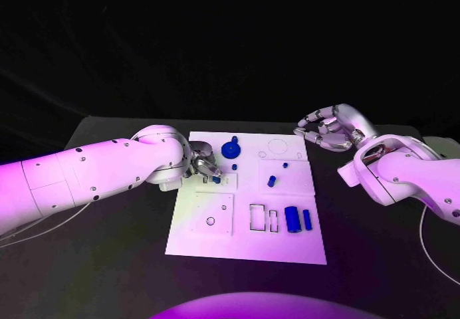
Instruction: Assemble the parts on the task board
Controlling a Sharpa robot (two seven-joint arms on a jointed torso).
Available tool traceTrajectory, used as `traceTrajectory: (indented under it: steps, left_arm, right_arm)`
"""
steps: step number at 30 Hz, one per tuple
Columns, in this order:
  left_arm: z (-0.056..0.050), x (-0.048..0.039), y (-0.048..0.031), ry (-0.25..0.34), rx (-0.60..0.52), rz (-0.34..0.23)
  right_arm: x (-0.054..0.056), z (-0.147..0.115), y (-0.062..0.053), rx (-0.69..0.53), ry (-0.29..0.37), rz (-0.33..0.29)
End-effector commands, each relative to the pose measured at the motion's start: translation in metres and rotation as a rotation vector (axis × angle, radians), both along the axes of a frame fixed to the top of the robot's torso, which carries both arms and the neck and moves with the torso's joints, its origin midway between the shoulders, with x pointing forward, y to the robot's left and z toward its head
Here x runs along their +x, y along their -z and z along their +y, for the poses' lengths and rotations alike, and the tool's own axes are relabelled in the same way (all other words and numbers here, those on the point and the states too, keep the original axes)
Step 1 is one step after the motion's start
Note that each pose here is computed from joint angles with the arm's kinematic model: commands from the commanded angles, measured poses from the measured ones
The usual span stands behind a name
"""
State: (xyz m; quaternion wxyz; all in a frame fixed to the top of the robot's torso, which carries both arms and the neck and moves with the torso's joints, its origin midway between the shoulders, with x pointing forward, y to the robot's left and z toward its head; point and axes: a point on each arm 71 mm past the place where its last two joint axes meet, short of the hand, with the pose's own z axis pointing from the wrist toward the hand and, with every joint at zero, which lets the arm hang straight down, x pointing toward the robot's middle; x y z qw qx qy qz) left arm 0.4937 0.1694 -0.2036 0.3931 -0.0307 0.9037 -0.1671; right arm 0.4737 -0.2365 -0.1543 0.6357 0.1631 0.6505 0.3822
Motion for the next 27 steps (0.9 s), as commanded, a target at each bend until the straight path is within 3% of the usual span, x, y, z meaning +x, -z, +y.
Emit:
traceTrajectory:
  steps: [1,27]
  left_arm:
    - [-0.0048,-0.0054,0.0074,0.032,0.007,0.051]
    - [-0.0058,-0.0058,0.0074,0.037,0.007,0.051]
  right_arm:
    - [-0.0006,0.0006,0.0001,-0.002,-0.006,-0.001]
    - [-0.0005,0.0001,0.0006,-0.002,-0.005,0.001]
